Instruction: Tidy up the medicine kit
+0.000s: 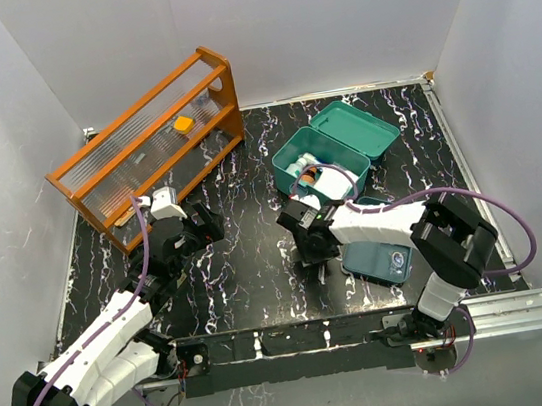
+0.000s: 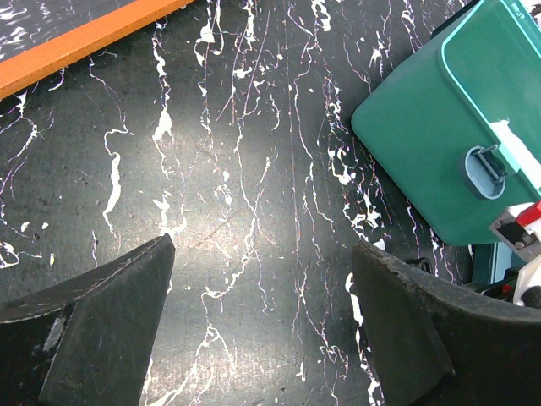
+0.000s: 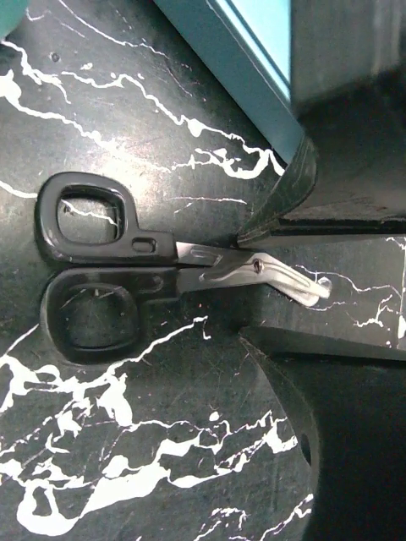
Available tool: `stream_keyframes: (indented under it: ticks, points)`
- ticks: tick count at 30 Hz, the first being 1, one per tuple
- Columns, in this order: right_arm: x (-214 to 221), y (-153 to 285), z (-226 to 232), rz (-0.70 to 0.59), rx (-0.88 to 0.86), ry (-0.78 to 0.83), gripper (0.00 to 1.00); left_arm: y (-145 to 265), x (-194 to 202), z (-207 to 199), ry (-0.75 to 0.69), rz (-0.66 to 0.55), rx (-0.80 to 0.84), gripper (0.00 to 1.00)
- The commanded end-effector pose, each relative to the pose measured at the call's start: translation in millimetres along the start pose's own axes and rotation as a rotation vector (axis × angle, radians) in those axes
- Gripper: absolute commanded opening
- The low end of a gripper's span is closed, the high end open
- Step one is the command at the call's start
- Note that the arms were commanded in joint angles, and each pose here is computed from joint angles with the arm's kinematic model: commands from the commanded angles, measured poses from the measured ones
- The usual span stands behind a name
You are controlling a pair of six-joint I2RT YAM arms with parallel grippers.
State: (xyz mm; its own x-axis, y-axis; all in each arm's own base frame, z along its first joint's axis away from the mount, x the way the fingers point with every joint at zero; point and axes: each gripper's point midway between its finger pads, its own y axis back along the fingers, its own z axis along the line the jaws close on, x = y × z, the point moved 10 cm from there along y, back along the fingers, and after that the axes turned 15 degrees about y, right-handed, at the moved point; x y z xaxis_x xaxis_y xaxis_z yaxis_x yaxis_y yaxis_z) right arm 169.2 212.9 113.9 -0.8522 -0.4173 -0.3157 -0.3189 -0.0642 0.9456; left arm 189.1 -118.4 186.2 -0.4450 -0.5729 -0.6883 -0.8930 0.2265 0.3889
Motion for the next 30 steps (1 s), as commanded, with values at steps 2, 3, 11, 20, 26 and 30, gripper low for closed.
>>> stream_keyframes:
  ticks: [2,3,11,20,26,30]
  points:
    - [10,-2,-2,0.067,0.084,-0.086,0.37,2,-11,-11,0.015,-0.041,0.036,0.85]
    - [13,-2,-3,0.075,0.094,-0.095,0.36,2,-11,-11,0.014,-0.04,0.036,0.85]
    - [12,-5,-3,0.076,0.142,-0.145,0.29,3,-11,-11,0.016,-0.04,0.039,0.85]
    - [13,-8,-2,0.045,0.114,-0.2,0.07,4,-12,-12,0.019,-0.044,0.043,0.85]
    - [2,10,-3,-0.057,0.068,-0.198,0.02,3,-12,-12,0.018,-0.041,0.046,0.85]
    - [4,17,-4,-0.076,0.049,-0.205,0.0,3,-11,-12,0.02,-0.039,0.047,0.85]
